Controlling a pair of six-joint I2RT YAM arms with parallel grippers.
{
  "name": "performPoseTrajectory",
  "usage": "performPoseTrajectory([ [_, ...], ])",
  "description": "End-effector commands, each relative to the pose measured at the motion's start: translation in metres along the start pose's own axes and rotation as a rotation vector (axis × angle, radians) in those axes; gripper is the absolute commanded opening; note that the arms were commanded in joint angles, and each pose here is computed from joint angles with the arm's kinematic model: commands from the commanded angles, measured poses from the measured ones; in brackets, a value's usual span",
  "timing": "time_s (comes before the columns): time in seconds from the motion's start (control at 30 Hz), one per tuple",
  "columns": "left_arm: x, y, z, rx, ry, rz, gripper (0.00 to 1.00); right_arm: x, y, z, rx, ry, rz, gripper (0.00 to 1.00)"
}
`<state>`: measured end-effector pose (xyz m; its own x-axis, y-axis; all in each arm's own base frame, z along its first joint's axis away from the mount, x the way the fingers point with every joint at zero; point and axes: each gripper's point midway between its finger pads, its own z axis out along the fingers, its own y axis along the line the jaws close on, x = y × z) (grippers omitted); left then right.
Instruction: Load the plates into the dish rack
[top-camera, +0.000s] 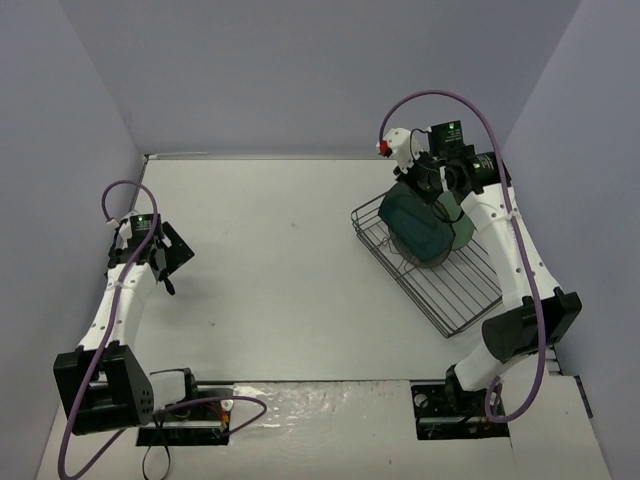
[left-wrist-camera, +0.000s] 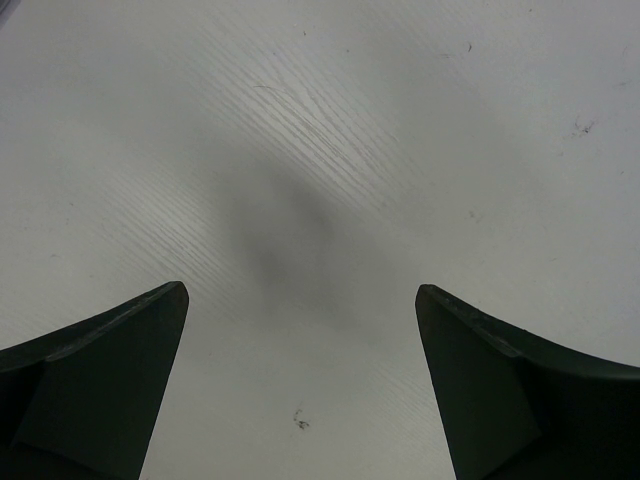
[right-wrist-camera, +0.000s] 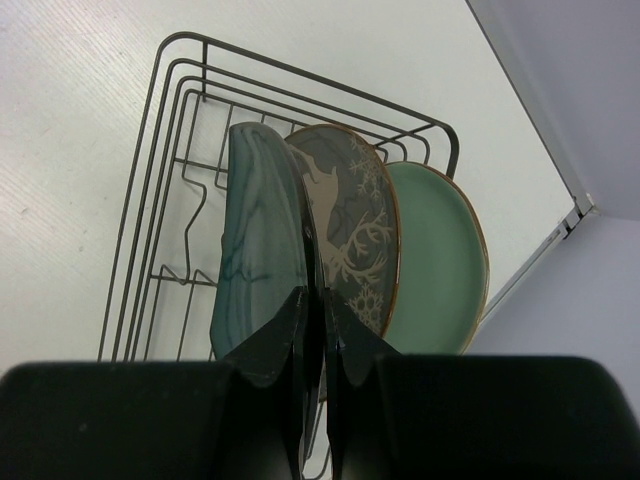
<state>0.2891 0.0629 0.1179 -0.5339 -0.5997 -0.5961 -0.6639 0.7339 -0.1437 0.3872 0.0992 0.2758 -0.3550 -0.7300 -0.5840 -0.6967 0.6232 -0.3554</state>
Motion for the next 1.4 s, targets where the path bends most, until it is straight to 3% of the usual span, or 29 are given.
performPoseTrajectory([
  [0.0, -0.03, -0.011, -0.012, 0.036, -0.085, -0.008, 0.97, -0.018, -0.014, 0.002, 0.042, -0.065, -0.016, 0.0],
  [0.77, -0.03, -0.009, -0.005, 0.008, -0.069, 0.008, 0.97, 0.006, 0.015, 0.069, -0.108, 0.011, 0.042, 0.0],
  [1.13, -0.03, -0.008, -0.003, -0.002, -0.065, 0.01, 0.97, 0.008, 0.009, 0.066, -0.01, 0.019, 0.126, 0.0],
  [1.2, -0.03, -0.008, -0.003, -0.004, -0.064, 0.009, 0.97, 0.01, 0.01, 0.068, -0.008, 0.029, 0.132, 0.05],
  [1.23, -0.03, -0.007, -0.004, -0.006, -0.063, 0.01, 0.97, 0.01, 0.01, 0.069, -0.005, 0.031, 0.134, 0.17],
  [1.3, -0.03, -0.007, -0.005, -0.006, -0.068, 0.009, 0.97, 0.009, 0.008, 0.068, 0.006, 0.032, 0.137, 0.2],
  [1.37, -0.031, -0.007, -0.006, -0.005, -0.07, 0.008, 0.97, 0.008, 0.006, 0.067, 0.021, 0.036, 0.14, 0.31],
])
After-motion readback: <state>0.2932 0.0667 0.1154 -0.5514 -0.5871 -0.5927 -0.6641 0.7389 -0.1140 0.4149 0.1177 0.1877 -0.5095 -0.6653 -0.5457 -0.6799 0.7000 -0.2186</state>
